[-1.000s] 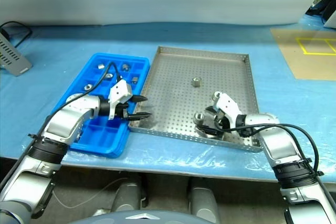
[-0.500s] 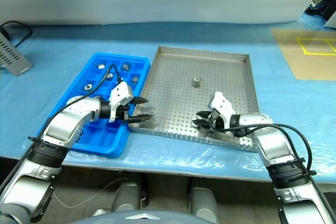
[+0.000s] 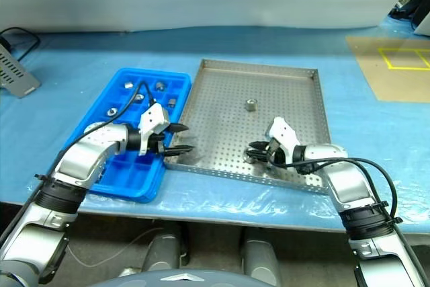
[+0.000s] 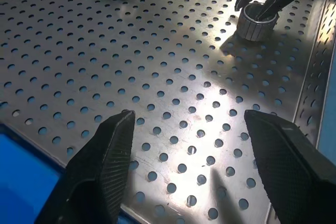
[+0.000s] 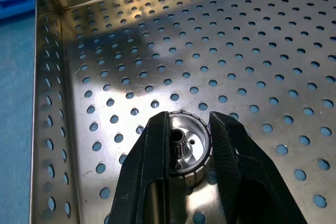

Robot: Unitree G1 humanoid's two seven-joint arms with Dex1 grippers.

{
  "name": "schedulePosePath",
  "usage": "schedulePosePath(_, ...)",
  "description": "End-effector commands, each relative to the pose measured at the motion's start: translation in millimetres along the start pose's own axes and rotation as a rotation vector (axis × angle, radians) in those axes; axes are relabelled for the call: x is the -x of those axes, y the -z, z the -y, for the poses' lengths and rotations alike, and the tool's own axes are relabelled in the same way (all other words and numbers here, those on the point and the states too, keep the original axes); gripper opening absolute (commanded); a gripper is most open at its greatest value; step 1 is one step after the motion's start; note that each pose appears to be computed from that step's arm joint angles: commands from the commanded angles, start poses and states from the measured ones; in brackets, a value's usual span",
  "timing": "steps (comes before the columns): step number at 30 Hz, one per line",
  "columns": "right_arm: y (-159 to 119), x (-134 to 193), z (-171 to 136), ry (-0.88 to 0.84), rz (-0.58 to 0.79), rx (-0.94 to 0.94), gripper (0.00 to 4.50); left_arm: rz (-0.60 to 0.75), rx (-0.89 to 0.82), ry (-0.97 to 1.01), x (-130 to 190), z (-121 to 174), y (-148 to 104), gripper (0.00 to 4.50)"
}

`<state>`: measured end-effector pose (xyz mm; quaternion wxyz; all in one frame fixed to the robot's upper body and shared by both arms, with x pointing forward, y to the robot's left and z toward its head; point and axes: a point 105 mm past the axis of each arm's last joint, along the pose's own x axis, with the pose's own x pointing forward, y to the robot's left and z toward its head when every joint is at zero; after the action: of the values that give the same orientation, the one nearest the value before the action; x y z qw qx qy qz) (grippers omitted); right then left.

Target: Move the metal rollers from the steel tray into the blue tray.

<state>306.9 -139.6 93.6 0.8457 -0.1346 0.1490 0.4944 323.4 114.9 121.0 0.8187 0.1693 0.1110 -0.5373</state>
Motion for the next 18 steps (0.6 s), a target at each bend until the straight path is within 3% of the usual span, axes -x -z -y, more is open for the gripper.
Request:
schedulePosePath(1,-39.2,6.1,4.2,0.002,0.129,0.056,0.76,0.057,-0.049,-0.054,22.2,-5.4,-23.8,3.55)
schedulePosePath(4,-69.4,9.1,3.5,-0.014,0.212,0.111,0.76,0.067,-0.069,-0.122,39.3,-8.5,-33.2,3.55)
schedulePosePath(8,-123.0,-47.0,1.4,-0.077,0.303,0.11,0.76,0.08,-0.06,-0.213,58.4,-10.0,-39.7,3.55)
schedulePosePath(18,-152.0,-105.8,-25.4,-0.233,0.347,0.169,0.76,0.019,0.006,-0.432,112.9,-2.9,-20.7,3.55)
